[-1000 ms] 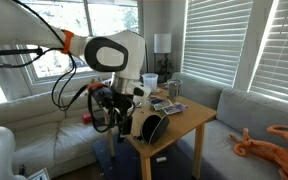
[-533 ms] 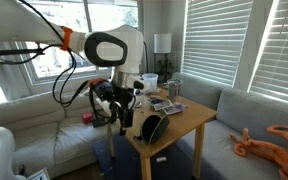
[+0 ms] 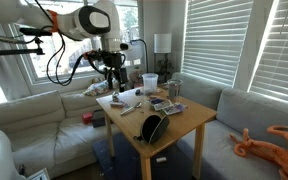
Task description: Put the block in the cup
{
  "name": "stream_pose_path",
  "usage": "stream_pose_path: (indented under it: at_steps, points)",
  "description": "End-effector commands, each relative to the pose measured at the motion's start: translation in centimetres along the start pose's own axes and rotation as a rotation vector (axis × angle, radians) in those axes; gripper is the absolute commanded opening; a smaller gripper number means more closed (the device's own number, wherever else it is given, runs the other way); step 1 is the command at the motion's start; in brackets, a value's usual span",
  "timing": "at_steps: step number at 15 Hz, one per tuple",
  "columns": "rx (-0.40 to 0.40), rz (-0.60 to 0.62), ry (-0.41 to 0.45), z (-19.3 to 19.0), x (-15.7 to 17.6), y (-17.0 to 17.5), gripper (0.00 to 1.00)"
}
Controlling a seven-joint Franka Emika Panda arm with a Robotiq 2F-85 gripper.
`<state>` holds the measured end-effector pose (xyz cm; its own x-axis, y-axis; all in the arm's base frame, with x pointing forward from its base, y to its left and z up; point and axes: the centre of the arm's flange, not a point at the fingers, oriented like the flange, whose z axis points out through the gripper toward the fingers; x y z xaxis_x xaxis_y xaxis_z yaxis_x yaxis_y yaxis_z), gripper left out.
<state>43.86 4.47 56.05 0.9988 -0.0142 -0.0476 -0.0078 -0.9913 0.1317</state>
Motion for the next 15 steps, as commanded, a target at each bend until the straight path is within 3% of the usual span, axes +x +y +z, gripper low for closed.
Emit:
stream_pose_path:
  at_steps: [1, 3, 6, 7, 10, 12, 15]
  points:
    - [-0.016, -0.016, -0.007, -0.1, 0.5, -1.6, 1.0]
    - [-0.027, -0.034, -0.02, 0.0, 1.5, -3.1, 1.0]
    - [-0.026, -0.027, -0.03, 0.2, 2.0, -2.8, 1.0]
    - [0.04, 0.022, 0.016, 0.1, 2.4, -3.6, 1.0]
    - [0.137, 0.151, 0.012, 0.3, 4.5, -8.4, 1.0]
    - [0.164, 0.253, -0.037, 1.1, 5.3, -12.1, 1.0]
    - [0.127, 0.388, -0.14, 4.3, 5.1, -15.8, 1.0]
